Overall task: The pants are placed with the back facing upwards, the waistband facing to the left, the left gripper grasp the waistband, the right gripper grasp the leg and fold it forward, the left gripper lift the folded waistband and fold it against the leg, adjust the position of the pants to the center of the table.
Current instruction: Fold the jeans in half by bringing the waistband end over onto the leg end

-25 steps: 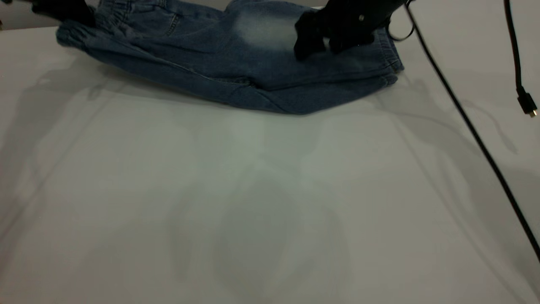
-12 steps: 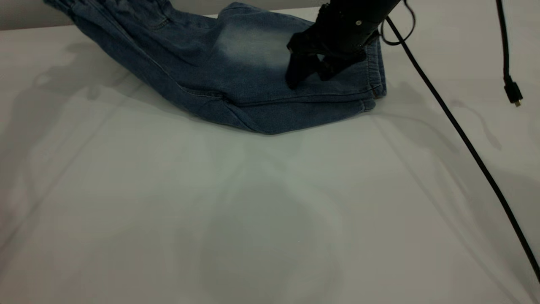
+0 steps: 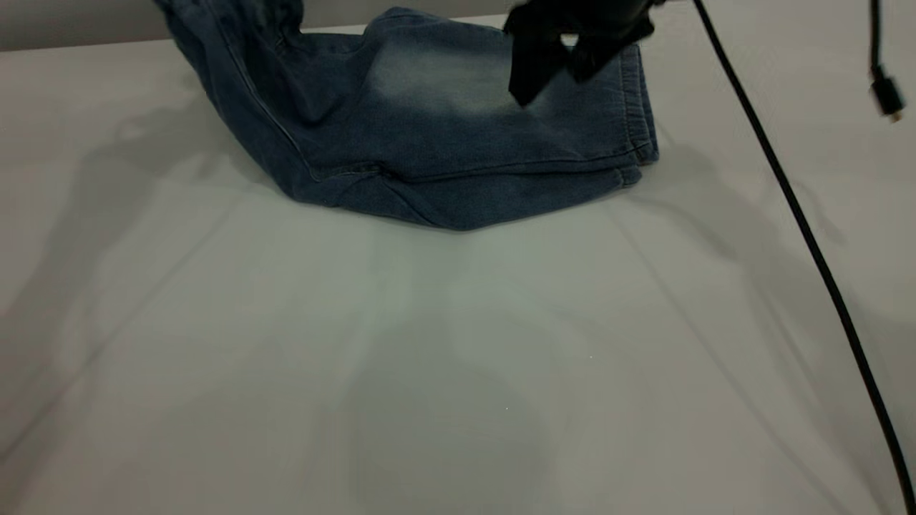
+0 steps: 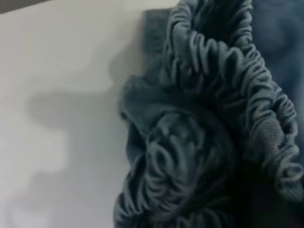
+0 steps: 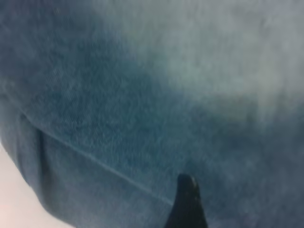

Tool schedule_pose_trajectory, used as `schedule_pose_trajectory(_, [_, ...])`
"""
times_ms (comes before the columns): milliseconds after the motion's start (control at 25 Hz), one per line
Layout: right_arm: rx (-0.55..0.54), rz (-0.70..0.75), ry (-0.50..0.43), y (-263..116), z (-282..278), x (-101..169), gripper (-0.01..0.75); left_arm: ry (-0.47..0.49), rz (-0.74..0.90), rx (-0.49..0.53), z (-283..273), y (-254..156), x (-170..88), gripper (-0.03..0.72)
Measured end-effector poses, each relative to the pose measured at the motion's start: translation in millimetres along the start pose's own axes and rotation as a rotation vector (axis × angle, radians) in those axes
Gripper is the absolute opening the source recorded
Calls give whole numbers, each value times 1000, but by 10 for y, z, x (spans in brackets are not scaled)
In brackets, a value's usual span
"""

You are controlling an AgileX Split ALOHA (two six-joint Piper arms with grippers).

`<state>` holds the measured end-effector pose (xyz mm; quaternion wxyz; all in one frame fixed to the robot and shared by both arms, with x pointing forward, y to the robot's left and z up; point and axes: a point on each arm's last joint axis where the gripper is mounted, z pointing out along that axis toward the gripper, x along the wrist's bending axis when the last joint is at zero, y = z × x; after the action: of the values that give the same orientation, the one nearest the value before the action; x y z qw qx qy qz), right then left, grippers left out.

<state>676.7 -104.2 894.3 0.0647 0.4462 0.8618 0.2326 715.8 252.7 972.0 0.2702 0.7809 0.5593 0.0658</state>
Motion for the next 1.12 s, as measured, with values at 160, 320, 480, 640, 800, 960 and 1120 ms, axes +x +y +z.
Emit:
schedule_pose_trajectory(160, [-2,-28,-46,-10,72,-54,484,-44,71,15,34,90,-328,97])
schedule_pose_trajectory(320, [-9,-31,-85,-35,159,-106,484,-71,136,-9,8,219,-612,97])
schedule_pose_trajectory(480, [-1,-27,-91,-92,294,-126,484,-101,199,-23,-54,333,-883,97])
schedule_pose_trajectory(640, [30,-43,-97,-169,414,-148,484,-117,247,-61,-111,435,-1102,97])
schedule_pose_trajectory(800, [79,-22,-86,-266,524,-152,483,-124,271,-76,-146,480,-1209,97])
schedule_pose_trajectory(960, [145,-17,-61,-324,521,-130,483,-122,275,-76,-137,479,-1219,97])
schedule_pose_trajectory(1120, [223,-14,-37,-377,499,-64,483,-126,280,-87,-129,488,-1269,97])
